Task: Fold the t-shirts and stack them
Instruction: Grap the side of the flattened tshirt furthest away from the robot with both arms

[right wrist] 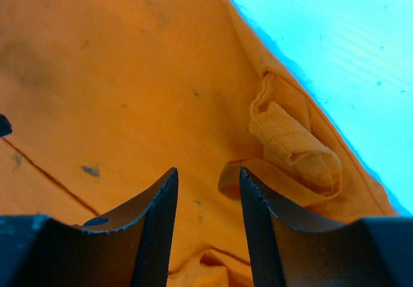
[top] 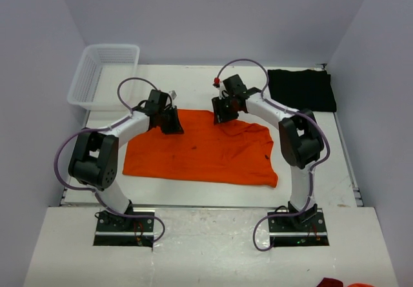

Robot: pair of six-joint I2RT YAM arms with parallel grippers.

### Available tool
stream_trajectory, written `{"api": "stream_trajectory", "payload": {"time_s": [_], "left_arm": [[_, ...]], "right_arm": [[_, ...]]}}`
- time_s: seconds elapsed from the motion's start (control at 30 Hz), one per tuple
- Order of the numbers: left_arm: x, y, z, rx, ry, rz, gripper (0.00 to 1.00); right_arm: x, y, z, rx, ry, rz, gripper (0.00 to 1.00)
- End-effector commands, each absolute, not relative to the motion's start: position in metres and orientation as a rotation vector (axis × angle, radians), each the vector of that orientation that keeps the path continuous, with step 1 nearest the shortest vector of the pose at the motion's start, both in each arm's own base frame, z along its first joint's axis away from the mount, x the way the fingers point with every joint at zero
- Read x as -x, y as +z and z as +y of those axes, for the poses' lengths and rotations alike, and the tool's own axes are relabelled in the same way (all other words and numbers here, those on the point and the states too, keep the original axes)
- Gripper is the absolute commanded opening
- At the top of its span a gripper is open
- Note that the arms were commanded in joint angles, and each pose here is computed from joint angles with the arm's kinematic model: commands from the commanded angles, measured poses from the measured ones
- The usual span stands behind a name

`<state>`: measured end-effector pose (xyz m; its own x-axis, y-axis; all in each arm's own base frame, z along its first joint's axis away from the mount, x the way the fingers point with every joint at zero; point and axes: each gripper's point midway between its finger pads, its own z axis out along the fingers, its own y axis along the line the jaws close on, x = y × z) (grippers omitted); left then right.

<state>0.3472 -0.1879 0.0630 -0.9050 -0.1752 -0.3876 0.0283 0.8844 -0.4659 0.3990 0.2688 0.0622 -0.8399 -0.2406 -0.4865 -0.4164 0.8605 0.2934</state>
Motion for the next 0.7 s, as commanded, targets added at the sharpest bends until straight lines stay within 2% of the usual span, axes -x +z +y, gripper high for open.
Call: {"api": "stream_trajectory", "payload": {"time_s": [0.0, 0.37, 0.67], "left_arm": [[-0.354, 0.075, -0.189, 0.074, -0.703, 2.573, 0.0], [-0.356, 0.09, -0.189, 0.054, -0.755, 2.532, 0.0], [-0.357, 0.102, -0.186, 0.048, -0.795, 2.503, 0.0]], "right_arm": [[-0.408, 0.067, 0.274, 0.522, 0.546, 2.562, 0.44], [-0.412, 0.061, 0.262, 0.493, 0.446, 2.601, 0.38], [-0.417, 0.057, 0.257, 0.464, 0.389, 2.632, 0.22]]}}
